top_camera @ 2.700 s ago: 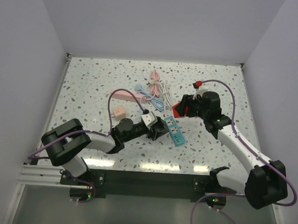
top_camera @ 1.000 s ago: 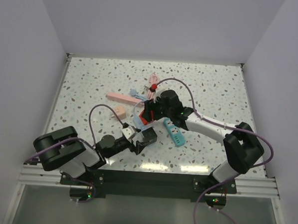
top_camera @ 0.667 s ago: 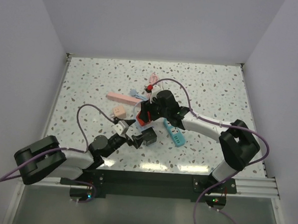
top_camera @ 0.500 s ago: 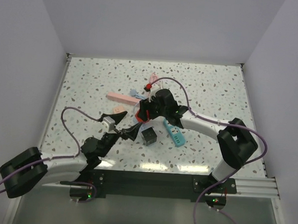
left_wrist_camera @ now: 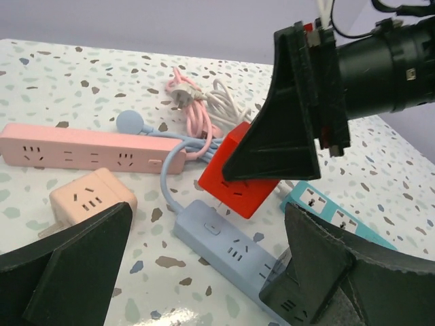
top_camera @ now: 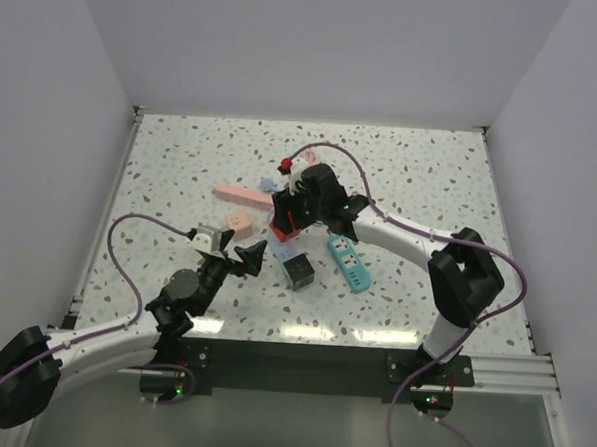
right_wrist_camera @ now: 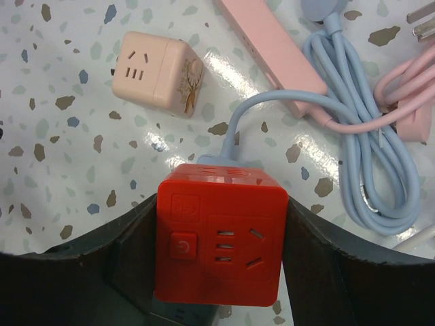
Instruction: Insert the plug
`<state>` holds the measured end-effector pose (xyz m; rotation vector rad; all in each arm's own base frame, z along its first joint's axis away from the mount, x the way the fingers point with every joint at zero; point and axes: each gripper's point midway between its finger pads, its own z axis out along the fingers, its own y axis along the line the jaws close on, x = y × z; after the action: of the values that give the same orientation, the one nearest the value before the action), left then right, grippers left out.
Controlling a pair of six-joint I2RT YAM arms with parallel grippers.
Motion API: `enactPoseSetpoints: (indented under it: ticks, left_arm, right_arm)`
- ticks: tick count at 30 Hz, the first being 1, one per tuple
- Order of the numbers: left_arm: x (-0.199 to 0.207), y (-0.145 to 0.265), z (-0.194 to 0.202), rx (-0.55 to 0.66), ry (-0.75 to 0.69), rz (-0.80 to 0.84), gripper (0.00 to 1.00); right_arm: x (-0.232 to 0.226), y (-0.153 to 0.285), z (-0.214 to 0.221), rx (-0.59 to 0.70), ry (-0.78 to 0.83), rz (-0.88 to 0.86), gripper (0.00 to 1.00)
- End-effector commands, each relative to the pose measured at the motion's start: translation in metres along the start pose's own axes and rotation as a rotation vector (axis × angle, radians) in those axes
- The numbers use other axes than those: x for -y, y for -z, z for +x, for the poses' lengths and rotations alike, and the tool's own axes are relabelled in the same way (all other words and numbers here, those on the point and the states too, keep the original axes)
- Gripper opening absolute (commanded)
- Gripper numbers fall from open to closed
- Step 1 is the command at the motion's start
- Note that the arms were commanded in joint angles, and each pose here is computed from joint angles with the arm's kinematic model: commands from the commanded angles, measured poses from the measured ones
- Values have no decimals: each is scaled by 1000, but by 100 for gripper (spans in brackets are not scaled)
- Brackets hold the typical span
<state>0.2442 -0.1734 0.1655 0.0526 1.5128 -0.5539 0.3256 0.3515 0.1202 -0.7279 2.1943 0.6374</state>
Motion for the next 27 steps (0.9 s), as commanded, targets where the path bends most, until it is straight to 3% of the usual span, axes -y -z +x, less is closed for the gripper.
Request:
enactPoseSetpoints:
  ticks: [1,10,27]
  left_arm:
    - [0,-4,-9,-9,41,-9,100]
    - [-9,-4,-10,-14,41,-14,100]
    - [-12,-4,-8,-20,45,-17,100]
  right_arm:
    - [-10,15,-14,-7,39,-35,0]
    - [-11,17,14,-95,59,-37,0]
    - [-26,8,18,-61,58,44,0]
